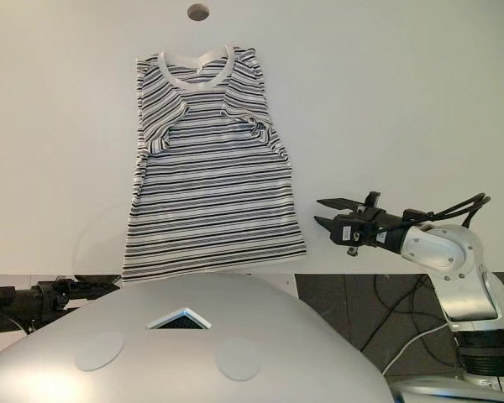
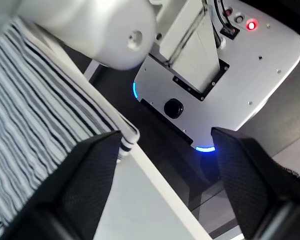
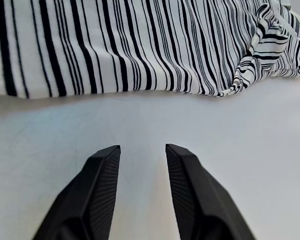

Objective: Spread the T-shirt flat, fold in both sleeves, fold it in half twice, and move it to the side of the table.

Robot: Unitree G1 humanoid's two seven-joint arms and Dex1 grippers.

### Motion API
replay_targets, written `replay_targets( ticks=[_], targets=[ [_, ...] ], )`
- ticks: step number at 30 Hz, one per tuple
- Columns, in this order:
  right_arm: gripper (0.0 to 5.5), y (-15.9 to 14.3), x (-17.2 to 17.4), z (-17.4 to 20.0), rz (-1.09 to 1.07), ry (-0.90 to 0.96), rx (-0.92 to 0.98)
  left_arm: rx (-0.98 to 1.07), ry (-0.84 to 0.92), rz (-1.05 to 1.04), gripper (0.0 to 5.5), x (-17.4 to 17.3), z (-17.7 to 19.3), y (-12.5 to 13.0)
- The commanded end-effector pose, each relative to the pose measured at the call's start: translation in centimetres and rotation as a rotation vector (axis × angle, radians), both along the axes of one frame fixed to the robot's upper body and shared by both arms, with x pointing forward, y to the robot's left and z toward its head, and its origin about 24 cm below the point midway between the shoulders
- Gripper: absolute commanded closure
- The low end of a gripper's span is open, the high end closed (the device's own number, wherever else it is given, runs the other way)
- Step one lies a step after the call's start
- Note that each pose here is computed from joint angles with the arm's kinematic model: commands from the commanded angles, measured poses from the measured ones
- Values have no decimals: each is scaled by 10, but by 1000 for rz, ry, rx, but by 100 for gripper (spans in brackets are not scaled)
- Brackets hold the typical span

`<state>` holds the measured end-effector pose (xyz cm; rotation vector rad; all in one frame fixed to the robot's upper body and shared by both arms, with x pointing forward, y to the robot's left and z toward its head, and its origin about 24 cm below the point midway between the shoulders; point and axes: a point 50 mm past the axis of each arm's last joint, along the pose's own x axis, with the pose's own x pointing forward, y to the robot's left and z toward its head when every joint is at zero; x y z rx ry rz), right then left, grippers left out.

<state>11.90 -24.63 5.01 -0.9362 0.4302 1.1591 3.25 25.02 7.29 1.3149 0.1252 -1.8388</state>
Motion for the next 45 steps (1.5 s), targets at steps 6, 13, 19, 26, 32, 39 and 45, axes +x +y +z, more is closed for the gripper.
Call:
replay_targets(
  ticks=[6,13,19,26,32,39,45],
  targets=[
    [375,-5,-14,-16,-26,64,-25,-112,-143,-63,218,25,-13,-16],
    [375,-5,-16,-15,-18,64,-22,-112,-152,-86,218,30,-20,-19],
    [375,-6,-13,-15,-9,57,-32,-110,-150,-82,285,32,-22,-22],
    [375,-9,-14,-10,7,39,-52,-141,-140,-66,401,35,-17,-30],
    [375,-12,-30,6,38,60,-54,-139,-142,-48,513,38,-16,-29],
    [375,-4,-51,8,195,131,-103,-118,-155,-37,549,40,-21,-26],
    [375,10,-42,12,208,91,-78,-112,-154,-40,549,38,-24,-24]
  ],
)
